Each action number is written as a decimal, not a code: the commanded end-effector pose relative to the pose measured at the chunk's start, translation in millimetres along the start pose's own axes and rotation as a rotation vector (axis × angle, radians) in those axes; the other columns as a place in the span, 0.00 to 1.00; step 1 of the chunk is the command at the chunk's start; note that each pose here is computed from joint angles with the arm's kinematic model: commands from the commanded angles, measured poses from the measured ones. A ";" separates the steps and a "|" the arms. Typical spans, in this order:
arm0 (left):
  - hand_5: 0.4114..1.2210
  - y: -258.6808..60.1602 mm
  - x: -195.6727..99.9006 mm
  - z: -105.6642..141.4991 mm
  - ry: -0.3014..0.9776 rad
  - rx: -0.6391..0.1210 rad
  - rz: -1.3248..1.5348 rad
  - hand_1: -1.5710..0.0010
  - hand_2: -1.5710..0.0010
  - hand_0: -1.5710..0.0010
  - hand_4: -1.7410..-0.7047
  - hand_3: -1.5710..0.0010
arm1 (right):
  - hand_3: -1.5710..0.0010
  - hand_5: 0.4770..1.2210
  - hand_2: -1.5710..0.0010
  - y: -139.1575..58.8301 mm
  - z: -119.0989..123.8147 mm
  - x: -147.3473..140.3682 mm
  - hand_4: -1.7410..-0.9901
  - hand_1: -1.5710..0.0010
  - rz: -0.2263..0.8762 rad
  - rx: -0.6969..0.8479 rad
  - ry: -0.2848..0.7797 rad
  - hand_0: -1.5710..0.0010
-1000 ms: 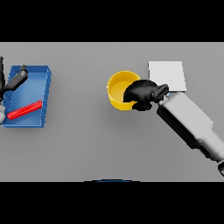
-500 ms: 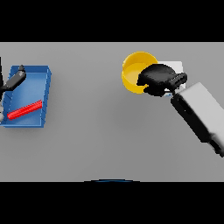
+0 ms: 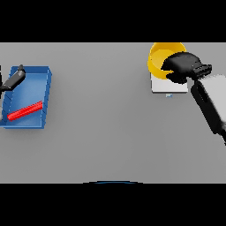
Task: Pick up the red beaker and tilt it to pour out 1 green nut into yellow bowl. Pick up the yellow bowl and place it on the metallic measuring scale.
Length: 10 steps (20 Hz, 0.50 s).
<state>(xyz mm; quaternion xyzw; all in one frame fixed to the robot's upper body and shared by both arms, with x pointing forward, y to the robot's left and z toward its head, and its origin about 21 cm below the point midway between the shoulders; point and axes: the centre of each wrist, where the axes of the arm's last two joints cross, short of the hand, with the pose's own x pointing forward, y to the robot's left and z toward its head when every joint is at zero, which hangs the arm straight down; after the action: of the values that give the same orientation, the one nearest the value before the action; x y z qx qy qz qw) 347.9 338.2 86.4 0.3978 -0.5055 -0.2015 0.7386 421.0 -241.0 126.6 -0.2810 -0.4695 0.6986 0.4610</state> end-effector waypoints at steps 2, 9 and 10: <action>0.34 -2.9 -0.4 3.9 -0.009 -0.008 -0.005 1.00 1.00 1.00 0.98 1.00 | 0.22 1.00 0.06 8.1 -0.7 -12.2 0.00 0.00 0.001 -0.008 0.021 0.00; 0.33 1.1 -0.8 2.5 0.003 0.000 -0.014 1.00 1.00 1.00 0.98 1.00 | 0.14 1.00 0.11 32.2 -8.6 -30.4 0.00 0.00 -0.052 0.018 0.073 0.00; 0.33 -1.2 -0.2 3.1 -0.003 -0.010 -0.008 1.00 1.00 1.00 0.98 1.00 | 0.15 1.00 0.12 38.6 -8.9 -33.4 0.00 0.00 -0.058 0.023 0.060 0.00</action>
<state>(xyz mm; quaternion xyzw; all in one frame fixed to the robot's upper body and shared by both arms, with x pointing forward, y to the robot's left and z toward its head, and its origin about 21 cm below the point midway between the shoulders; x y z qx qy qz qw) 345.1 336.3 85.7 0.3957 -0.5042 -0.2080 0.7389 427.5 -273.2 86.0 -0.2827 -0.4548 0.6817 0.4985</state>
